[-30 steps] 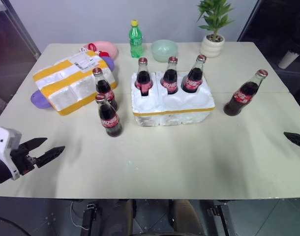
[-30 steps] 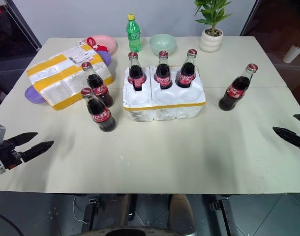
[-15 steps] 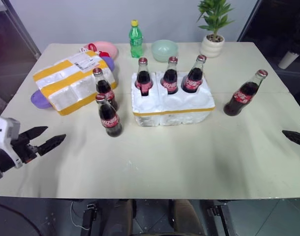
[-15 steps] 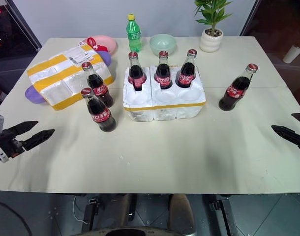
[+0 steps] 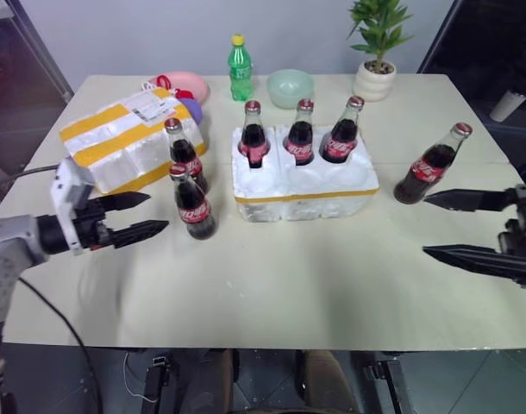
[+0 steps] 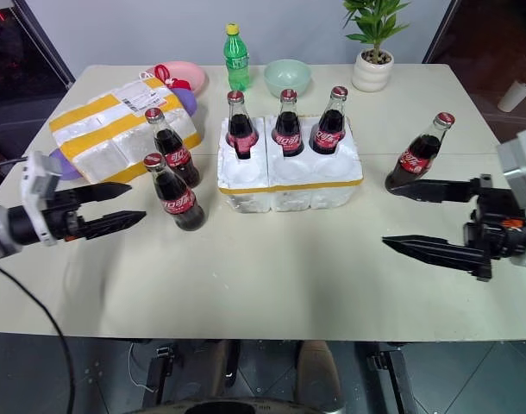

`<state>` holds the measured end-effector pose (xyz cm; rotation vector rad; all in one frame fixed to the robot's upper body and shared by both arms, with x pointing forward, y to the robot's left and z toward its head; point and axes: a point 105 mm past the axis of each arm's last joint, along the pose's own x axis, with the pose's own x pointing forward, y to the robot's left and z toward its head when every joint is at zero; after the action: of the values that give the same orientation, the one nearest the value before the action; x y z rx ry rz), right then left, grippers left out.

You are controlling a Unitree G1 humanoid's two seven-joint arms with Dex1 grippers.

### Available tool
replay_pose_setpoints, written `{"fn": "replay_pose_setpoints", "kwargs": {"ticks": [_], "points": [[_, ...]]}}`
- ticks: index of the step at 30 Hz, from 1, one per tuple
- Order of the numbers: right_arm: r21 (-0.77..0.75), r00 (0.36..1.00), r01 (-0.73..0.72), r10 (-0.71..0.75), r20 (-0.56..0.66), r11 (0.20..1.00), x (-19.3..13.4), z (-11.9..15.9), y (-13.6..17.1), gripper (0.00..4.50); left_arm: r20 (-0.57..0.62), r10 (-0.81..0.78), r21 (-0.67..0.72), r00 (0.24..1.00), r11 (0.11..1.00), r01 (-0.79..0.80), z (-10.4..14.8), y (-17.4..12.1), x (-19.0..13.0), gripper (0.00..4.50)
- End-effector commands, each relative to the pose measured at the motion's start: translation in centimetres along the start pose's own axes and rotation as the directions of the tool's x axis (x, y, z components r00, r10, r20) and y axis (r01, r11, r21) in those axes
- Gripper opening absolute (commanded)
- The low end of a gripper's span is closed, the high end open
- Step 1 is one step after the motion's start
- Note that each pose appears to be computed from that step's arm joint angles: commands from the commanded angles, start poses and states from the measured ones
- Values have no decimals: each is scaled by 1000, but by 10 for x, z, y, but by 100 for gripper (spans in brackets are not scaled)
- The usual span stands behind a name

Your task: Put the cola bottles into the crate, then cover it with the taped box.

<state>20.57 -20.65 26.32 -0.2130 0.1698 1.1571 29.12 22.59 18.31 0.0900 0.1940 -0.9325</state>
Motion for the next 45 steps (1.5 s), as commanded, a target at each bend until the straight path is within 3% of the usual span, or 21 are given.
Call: {"fn": "replay_pose_setpoints", "kwargs": {"ticks": [1, 13, 16, 18, 19, 24, 29, 35, 37, 41, 45], "points": [[-12, 996, -78, 78, 30, 997, 15, 10, 15, 450, 7, -36, 45, 999, 998, 36, 1, 2, 16, 444], [-5, 994, -73, 73, 80, 997, 36, 23, 16, 450, -5, -129, 74, 992, 989, 129, -13, 8, 60, 444], [-3, 993, -43, 43, 107, 999, 37, 27, 13, 450, -16, -159, 78, 987, 984, 160, -13, 5, 57, 360], [3, 992, -31, 30, 124, 1000, 37, 29, 11, 450, -32, -161, 84, 986, 983, 163, -12, 4, 53, 279], [7, 991, -28, 27, 129, 1000, 37, 30, 11, 450, -36, -164, 84, 986, 982, 166, -10, 4, 52, 281], [20, 993, -17, 14, 117, 1000, 39, 24, 11, 450, 24, -281, 16, 959, 960, 281, 23, -13, 41, 281], [32, 993, 4, -7, 119, 999, 38, 22, 9, 450, 126, -470, -11, 874, 880, 475, 79, -46, 46, 281], [37, 990, 41, -45, 134, 998, 36, 20, 8, 450, 262, -532, 99, 805, 845, 525, 136, -67, 99, 281], [36, 989, 56, -60, 139, 998, 37, 18, 8, 450, 288, -484, 146, 826, 875, 462, 147, -68, 130, 281], [34, 983, 92, -96, 154, 995, 35, 18, 8, 450, 276, -381, 190, 883, 922, 338, 149, -64, 179, 281], [37, 980, 118, -122, 158, 992, 33, 16, 9, 450, 255, -330, 237, 909, 933, 272, 143, -62, 205, 281]]}}
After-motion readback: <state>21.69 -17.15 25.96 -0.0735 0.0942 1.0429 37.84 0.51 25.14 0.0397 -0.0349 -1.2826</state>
